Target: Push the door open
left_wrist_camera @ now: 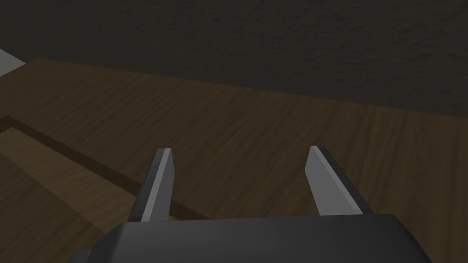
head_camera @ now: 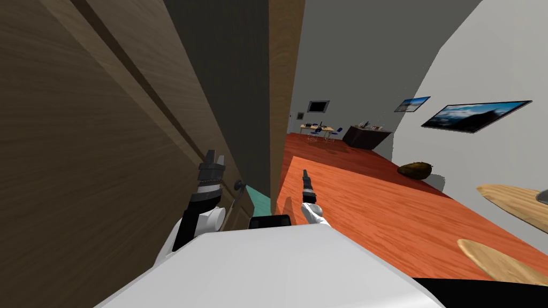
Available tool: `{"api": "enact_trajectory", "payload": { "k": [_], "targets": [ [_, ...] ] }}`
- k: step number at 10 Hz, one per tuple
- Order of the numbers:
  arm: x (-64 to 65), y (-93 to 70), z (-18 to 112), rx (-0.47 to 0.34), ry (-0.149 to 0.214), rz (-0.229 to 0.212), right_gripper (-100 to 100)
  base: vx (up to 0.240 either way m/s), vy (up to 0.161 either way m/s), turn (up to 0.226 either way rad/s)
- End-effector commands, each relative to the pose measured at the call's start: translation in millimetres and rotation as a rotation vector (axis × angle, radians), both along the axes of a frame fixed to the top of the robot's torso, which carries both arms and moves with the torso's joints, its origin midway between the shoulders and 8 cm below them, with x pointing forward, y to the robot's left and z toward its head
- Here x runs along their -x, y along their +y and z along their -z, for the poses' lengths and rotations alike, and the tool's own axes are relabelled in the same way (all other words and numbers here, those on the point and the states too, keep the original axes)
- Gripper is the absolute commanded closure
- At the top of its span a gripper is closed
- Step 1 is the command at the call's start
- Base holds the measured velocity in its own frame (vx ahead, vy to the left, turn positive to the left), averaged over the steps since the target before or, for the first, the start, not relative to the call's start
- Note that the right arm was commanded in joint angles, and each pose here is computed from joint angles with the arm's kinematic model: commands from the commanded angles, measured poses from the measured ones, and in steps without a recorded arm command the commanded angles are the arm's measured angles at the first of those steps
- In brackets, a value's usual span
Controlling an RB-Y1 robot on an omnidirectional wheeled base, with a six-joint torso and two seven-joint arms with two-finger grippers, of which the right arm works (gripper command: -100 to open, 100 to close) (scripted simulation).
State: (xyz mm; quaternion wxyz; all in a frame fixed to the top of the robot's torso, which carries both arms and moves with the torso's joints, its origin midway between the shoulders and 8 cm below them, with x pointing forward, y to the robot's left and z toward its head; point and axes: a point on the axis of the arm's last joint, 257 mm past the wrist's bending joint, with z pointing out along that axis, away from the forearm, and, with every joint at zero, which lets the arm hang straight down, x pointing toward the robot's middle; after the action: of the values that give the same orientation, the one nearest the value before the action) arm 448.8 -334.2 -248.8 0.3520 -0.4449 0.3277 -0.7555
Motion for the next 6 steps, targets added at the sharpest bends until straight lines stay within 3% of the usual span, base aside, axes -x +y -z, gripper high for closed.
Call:
{"api": "enact_trajectory", "payload": {
  "k": [1,4,6],
  "targets": [
    [0.3,-3.8,-0.1,-0.018,-0.006,0.015,-100,-0.006,0.113,-0.138],
    [0.8,-10.6,0.9,-0.049,-0.015,0.043,-100,-0.011,0.095,-0.111],
    [1.3,-15.2,1.9,-0.07,-0.02,0.062,-100,-0.002,0.012,-0.044]
  ]
}}
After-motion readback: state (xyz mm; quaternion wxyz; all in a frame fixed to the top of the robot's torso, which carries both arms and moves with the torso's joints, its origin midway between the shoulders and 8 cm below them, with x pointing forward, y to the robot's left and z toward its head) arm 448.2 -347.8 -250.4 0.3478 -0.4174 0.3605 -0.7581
